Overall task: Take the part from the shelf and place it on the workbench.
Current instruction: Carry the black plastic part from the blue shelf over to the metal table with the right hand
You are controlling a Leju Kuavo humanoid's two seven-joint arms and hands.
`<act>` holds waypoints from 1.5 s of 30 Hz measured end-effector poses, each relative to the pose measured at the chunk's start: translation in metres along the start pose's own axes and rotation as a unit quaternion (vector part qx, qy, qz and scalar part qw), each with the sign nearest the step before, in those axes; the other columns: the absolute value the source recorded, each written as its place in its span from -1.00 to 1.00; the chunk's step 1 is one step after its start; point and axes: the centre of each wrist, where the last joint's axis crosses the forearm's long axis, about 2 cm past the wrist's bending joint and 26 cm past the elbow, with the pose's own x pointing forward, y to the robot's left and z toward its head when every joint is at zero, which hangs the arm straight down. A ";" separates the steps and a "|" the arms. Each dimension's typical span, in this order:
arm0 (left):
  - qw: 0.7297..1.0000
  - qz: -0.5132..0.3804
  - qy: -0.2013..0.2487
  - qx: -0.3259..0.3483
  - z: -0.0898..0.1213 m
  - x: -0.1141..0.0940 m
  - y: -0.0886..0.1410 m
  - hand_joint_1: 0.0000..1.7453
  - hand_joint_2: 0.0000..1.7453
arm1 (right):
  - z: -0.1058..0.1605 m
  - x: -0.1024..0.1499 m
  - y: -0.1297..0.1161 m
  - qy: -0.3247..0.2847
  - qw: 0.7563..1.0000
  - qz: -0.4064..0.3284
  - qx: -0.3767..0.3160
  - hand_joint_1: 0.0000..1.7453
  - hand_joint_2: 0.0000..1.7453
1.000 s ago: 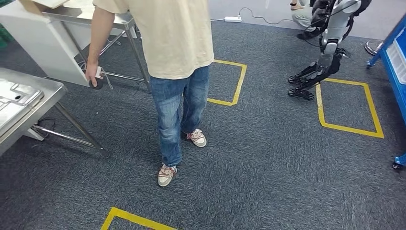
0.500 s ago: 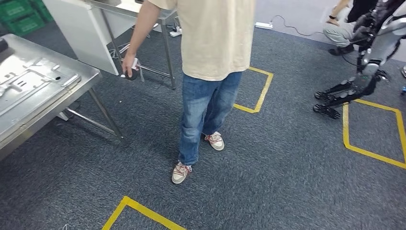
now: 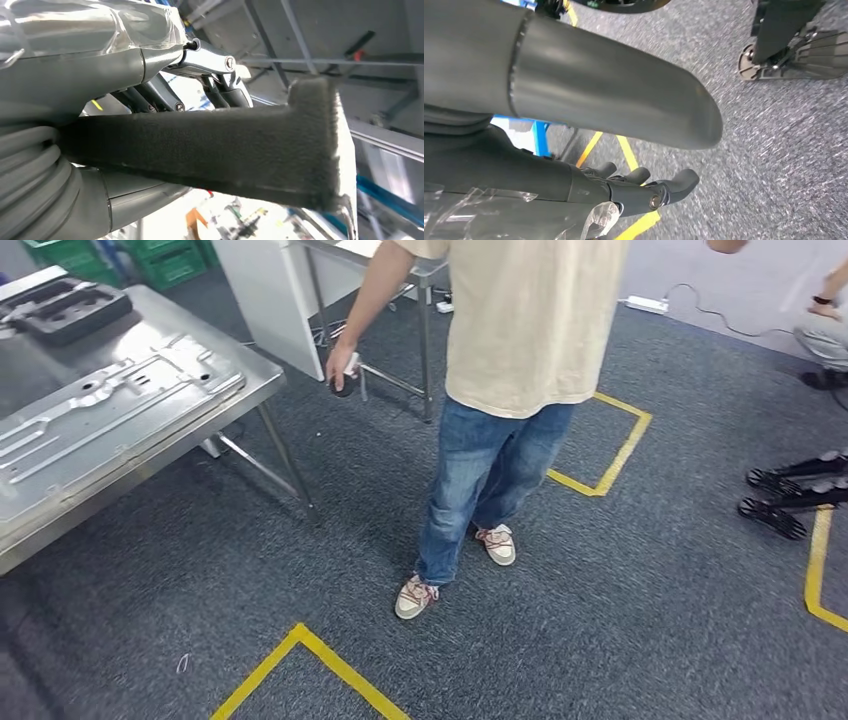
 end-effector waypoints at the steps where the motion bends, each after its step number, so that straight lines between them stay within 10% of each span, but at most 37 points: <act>1: 1.000 0.000 0.001 -0.001 0.000 0.000 0.000 1.00 1.00 | 0.000 -0.001 0.000 0.001 1.000 0.001 0.001 -1.00 -1.00; 45: 1.000 -0.001 0.005 -0.004 -0.002 -0.001 0.002 1.00 1.00 | 0.003 0.004 0.007 -0.004 1.000 0.004 0.016 -1.00 -1.00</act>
